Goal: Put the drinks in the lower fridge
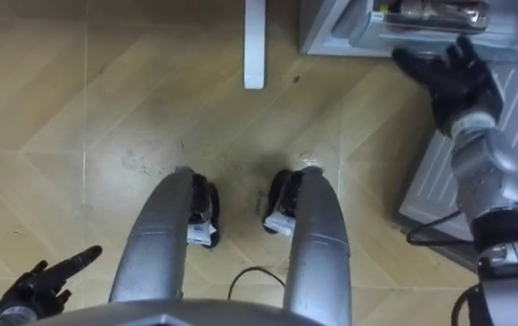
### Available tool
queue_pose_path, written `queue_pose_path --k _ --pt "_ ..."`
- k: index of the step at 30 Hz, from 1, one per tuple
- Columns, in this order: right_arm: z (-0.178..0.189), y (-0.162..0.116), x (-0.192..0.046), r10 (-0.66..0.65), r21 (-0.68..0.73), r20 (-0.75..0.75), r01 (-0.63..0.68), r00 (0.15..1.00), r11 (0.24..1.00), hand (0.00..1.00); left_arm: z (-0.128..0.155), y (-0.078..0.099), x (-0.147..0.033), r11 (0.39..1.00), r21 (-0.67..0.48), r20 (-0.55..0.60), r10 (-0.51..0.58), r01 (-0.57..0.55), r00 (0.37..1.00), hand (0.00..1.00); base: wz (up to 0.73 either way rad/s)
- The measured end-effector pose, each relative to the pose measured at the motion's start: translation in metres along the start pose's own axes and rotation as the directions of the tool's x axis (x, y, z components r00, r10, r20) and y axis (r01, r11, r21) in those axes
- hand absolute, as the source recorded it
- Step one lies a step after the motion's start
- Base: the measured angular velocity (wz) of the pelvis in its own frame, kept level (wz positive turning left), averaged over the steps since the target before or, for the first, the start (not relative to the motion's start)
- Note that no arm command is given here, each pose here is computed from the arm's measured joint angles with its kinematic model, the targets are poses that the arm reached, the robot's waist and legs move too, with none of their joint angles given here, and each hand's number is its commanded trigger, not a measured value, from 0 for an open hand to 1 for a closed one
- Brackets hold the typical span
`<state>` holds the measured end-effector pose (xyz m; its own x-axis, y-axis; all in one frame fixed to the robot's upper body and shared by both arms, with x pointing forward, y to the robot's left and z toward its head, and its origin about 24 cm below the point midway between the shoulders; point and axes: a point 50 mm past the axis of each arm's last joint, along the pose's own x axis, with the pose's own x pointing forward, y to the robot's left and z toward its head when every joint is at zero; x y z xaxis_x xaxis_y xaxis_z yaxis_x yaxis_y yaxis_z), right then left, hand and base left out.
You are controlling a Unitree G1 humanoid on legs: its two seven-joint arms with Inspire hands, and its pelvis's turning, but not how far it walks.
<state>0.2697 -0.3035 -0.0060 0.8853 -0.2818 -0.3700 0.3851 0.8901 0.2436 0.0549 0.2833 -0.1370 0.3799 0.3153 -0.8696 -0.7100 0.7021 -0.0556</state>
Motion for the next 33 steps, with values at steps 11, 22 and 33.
queue_pose_path --k 11,22,33 --pt "-0.009 -0.017 0.007 -0.239 -0.296 -0.002 0.228 0.971 0.928 0.0 -0.004 -0.028 0.009 0.999 0.015 -0.013 -0.034 0.034 0.999 0.0 0.01" --pt "0.008 -0.021 0.017 -0.356 -0.302 0.032 0.349 0.934 0.887 0.0 0.001 -0.037 0.011 0.998 0.041 -0.004 -0.055 0.055 0.998 0.0 0.05" --pt "0.042 -0.023 0.026 -0.401 -0.423 0.074 0.393 0.913 0.816 0.0 0.018 -0.054 0.016 0.995 0.045 0.006 -0.089 0.089 0.996 0.0 0.12"
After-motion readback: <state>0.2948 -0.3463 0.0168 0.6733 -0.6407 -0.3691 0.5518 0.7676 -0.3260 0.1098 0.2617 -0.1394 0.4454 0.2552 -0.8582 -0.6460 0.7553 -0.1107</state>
